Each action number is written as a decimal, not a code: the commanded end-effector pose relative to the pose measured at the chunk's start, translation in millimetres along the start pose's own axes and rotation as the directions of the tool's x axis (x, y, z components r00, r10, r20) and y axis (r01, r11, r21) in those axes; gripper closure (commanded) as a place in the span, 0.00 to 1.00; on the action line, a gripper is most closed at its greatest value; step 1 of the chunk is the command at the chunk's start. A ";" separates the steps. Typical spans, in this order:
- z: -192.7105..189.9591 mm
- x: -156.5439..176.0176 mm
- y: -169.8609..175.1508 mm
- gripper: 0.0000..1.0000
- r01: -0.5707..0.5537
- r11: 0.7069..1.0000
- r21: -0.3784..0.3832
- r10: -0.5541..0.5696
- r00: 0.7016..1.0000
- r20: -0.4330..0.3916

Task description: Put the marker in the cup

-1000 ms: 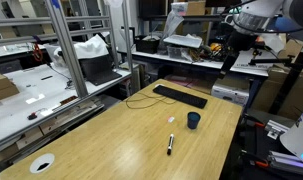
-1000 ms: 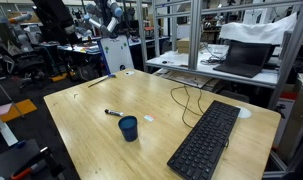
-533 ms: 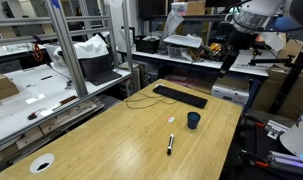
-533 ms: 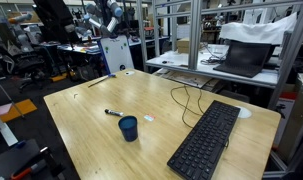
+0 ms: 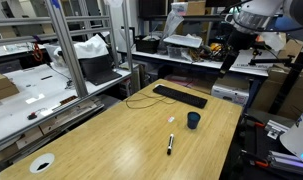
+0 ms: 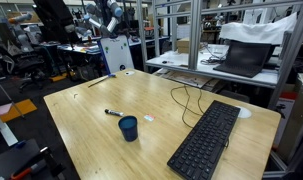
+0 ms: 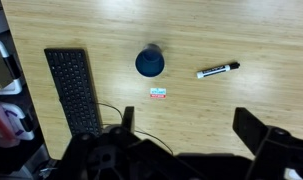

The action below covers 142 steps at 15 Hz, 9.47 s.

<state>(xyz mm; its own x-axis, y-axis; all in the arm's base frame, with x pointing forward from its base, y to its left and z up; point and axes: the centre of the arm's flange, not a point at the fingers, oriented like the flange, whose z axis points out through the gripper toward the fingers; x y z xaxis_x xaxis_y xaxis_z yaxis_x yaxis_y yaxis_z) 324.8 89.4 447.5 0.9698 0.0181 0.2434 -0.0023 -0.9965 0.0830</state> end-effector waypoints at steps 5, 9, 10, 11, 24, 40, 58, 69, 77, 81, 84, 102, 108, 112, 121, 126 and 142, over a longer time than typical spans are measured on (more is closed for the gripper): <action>35.9 28.1 -20.7 0.00 -0.274 0.962 0.022 0.271 0.959 0.083; 60.7 43.7 -48.3 0.00 -0.438 0.899 0.012 0.433 0.892 0.129; 67.7 47.2 -56.6 0.00 -0.477 0.879 -0.001 0.472 0.871 0.138; 77.2 51.0 -69.1 0.00 -0.506 0.863 -0.017 0.502 0.852 0.149; 218.2 119.5 -152.5 0.00 -0.804 0.558 -0.205 0.830 0.538 0.149; 302.3 117.4 -188.6 0.00 -0.788 0.564 -0.248 0.824 0.515 0.238; 346.3 85.1 -160.3 0.00 -0.947 0.301 -0.116 0.930 0.264 0.255; 382.9 71.1 -166.1 0.00 -0.963 0.231 -0.136 0.941 0.186 0.282; 397.4 70.0 -170.6 0.42 -0.957 0.252 -0.145 0.937 0.203 0.285; 395.1 73.5 -171.7 0.68 -0.955 0.259 -0.147 0.935 0.209 0.285; 394.0 74.8 -171.5 0.88 -0.954 0.263 -0.146 0.934 0.213 0.288; 288.8 108.7 -38.7 0.95 -0.998 0.032 -0.046 0.849 0.003 0.528; 285.2 79.1 12.2 0.95 -0.984 -0.127 -0.122 0.798 -0.174 0.577; 275.1 61.5 24.1 0.95 -0.968 -0.200 -0.152 0.782 -0.251 0.570; 269.8 27.2 30.7 0.95 -0.949 -0.264 -0.173 0.736 -0.314 0.600; 269.5 5.7 53.8 0.95 -0.954 -0.282 -0.099 0.715 -0.278 0.642; 323.3 3.2 75.4 0.43 -0.968 -0.230 -0.097 0.613 -0.221 0.758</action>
<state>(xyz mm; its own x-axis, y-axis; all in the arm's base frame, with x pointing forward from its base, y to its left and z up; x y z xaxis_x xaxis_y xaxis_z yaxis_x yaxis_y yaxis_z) 400.0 -12.7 145.3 -0.0471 -0.6920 -0.7204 -0.9649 0.2179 -0.1463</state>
